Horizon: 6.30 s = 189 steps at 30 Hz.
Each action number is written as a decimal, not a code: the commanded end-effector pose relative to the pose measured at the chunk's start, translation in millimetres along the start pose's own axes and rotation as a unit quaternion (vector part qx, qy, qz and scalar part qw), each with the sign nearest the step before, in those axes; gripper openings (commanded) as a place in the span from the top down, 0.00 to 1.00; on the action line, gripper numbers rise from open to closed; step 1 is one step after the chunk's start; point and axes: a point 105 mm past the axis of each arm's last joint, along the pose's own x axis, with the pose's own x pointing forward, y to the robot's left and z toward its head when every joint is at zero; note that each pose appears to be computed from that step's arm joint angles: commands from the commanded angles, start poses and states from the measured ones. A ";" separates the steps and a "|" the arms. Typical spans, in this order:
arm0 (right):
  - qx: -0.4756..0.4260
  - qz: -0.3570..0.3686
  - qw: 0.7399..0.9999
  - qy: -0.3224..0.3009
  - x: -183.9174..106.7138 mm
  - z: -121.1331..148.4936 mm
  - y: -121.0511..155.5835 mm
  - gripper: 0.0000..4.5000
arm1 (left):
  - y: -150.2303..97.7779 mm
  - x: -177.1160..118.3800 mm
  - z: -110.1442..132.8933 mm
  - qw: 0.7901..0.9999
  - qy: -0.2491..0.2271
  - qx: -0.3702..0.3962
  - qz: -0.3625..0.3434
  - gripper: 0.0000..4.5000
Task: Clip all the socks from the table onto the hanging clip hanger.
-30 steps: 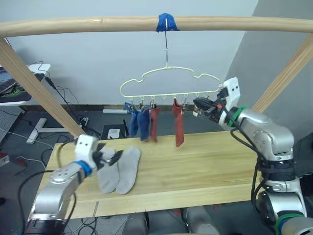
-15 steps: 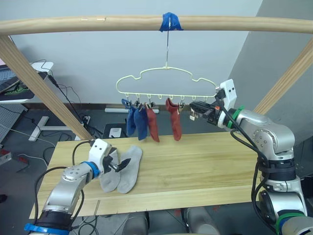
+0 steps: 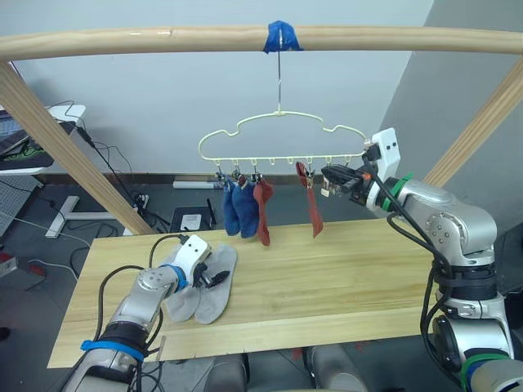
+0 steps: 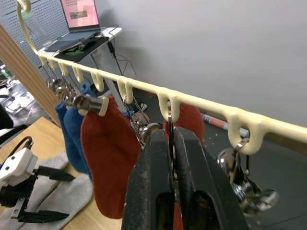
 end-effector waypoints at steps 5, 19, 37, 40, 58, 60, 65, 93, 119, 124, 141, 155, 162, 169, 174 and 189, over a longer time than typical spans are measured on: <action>-0.013 -0.001 1.000 -0.027 -5.7 14.4 4.2 1.00 | -13.2 3.0 -5.9 1.000 0.004 0.009 -0.029 0.61; 0.007 -0.002 1.000 -0.015 -8.9 9.3 -3.8 1.00 | -44.6 -13.1 84.6 0.975 -0.184 0.002 -0.126 1.00; 0.256 0.068 0.964 0.003 -8.5 14.7 12.6 1.00 | -83.1 -39.1 200.1 0.922 -0.335 0.045 -0.191 1.00; 0.264 0.072 0.962 -0.002 -6.4 18.3 17.9 1.00 | -87.1 -36.6 204.5 0.920 -0.342 0.038 -0.190 1.00; 0.289 0.087 0.953 -0.007 -8.5 26.9 27.8 1.00 | -91.5 -23.5 210.0 0.919 -0.338 0.049 -0.195 1.00; 0.290 0.085 0.953 -0.006 -8.5 26.1 27.6 1.00 | -91.9 -23.3 213.1 0.918 -0.343 0.047 -0.195 1.00; 0.291 0.087 0.953 -0.002 -8.4 24.6 29.2 1.00 | -91.7 -24.3 217.8 0.915 -0.349 0.049 -0.196 1.00; 0.288 0.101 0.952 0.005 -8.9 19.0 37.2 0.28 | -87.5 -27.4 232.9 0.906 -0.373 0.053 -0.193 1.00; 0.022 -0.135 0.988 -0.065 -66.0 -24.5 19.5 0.00 | -72.6 -33.2 215.8 0.914 -0.347 0.068 -0.199 0.01; -0.104 -0.159 0.974 -0.120 -55.4 -14.8 31.1 0.00 | -52.6 -86.8 209.9 0.898 -0.398 0.063 -0.175 0.01; -0.118 -0.218 0.956 -0.158 -20.6 -16.3 19.1 0.62 | -66.1 -134.2 202.1 0.911 -0.392 0.024 -0.128 0.00; -0.119 -0.247 0.947 -0.169 -4.8 -12.8 8.6 0.62 | -67.8 -135.3 205.9 0.912 -0.393 0.021 -0.115 0.00; -0.115 -0.287 0.936 -0.167 1.1 -11.2 -4.2 0.62 | -69.6 -134.1 208.4 0.911 -0.394 0.022 -0.120 0.00; -0.101 -0.289 0.937 -0.168 7.3 -11.5 -5.3 0.62 | -68.2 -133.1 208.5 0.911 -0.394 0.025 -0.118 0.00; -0.095 -0.290 0.937 -0.167 10.7 -11.5 -7.2 0.62 | -68.1 -133.5 209.6 0.911 -0.395 0.029 -0.117 0.00; -0.099 -0.280 0.940 -0.171 19.9 -7.5 -5.3 0.62 | -67.4 -132.8 210.6 0.910 -0.397 0.029 -0.116 0.00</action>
